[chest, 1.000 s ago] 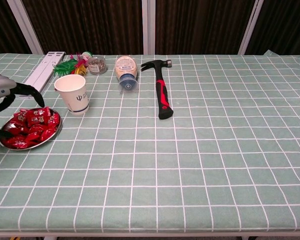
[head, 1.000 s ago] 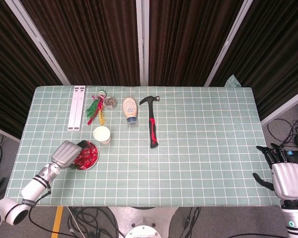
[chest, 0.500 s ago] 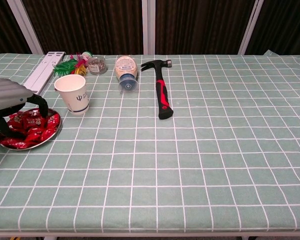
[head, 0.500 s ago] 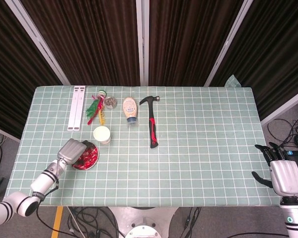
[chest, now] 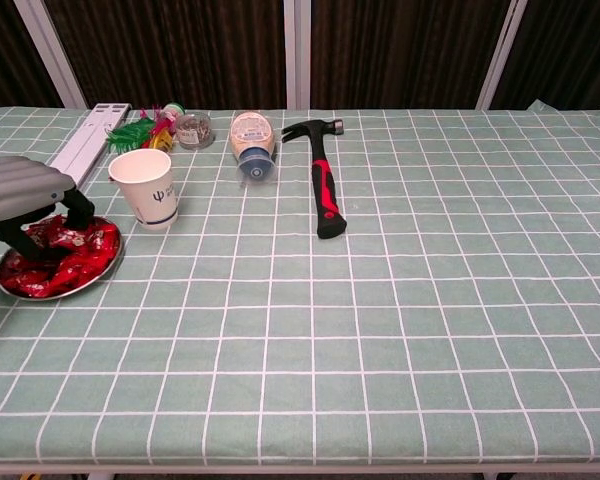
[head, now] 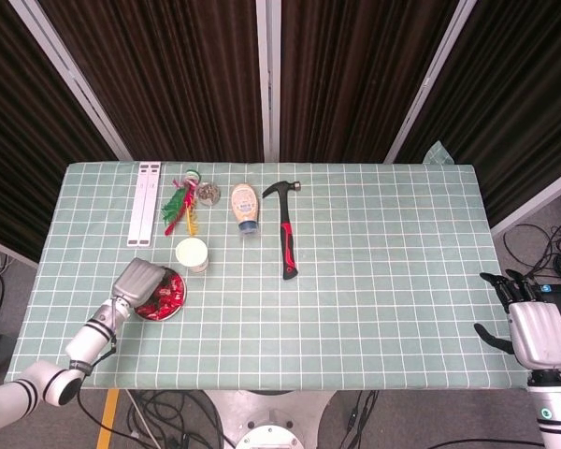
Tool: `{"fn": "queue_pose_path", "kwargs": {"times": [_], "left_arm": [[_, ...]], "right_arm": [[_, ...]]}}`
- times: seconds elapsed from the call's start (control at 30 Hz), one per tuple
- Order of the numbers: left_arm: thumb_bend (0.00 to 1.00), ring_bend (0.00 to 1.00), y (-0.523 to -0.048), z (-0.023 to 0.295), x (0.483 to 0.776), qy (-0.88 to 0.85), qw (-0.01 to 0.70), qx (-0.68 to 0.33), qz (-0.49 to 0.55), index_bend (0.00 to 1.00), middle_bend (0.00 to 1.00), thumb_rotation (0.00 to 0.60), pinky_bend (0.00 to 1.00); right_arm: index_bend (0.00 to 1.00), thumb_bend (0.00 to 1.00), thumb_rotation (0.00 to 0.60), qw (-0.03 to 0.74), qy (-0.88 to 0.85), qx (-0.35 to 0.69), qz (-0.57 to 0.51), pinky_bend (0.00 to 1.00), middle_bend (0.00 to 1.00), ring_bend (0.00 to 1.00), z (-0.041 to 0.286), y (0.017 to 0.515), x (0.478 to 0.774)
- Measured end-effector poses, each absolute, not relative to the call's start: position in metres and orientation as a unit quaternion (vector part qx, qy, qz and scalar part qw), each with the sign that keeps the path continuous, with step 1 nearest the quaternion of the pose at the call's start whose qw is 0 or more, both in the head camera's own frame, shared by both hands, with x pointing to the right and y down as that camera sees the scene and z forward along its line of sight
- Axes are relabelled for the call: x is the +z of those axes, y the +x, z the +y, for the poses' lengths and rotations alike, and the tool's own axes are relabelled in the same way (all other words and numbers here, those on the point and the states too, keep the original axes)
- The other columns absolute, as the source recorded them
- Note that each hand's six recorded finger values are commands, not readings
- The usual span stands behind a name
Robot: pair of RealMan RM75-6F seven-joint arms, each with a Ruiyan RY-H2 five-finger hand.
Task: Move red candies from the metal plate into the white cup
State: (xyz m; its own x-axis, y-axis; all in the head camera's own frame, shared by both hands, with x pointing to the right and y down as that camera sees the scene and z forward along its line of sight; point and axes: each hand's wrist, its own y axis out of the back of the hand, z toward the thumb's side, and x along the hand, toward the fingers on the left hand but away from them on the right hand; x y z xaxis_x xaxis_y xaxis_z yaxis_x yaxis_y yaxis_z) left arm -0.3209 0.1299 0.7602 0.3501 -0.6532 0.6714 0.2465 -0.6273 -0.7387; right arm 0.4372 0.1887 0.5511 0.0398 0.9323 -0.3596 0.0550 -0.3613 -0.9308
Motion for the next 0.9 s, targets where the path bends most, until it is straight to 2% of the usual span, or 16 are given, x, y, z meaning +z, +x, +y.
{"fn": "queue_pose_path", "kwargs": {"times": [0.3, 0.67, 0.9], "left_arm": [[0.47, 0.92, -0.320, 0.119, 0.740, -0.725, 0.399, -0.531, 0.184, 0.69, 0.72, 0.600, 1.00], [0.48, 0.92, -0.307, 0.083, 0.688, -0.729, 0.410, -0.482, 0.259, 0.69, 0.73, 0.600, 1.00], [0.48, 0.92, -0.280, 0.061, 0.685, -0.743, 0.408, -0.458, 0.269, 0.68, 0.73, 0.600, 1.00]], "right_arm": [[0.20, 0.09, 0.600, 0.393, -0.606, 0.557, -0.409, 0.37, 0.28, 0.15, 0.187, 0.437, 0.549], [0.20, 0.09, 0.600, 0.396, -0.605, 0.554, -0.413, 0.38, 0.28, 0.15, 0.187, 0.440, 0.545], [0.20, 0.09, 0.600, 0.392, -0.602, 0.557, -0.416, 0.38, 0.28, 0.15, 0.188, 0.445, 0.545]]}}
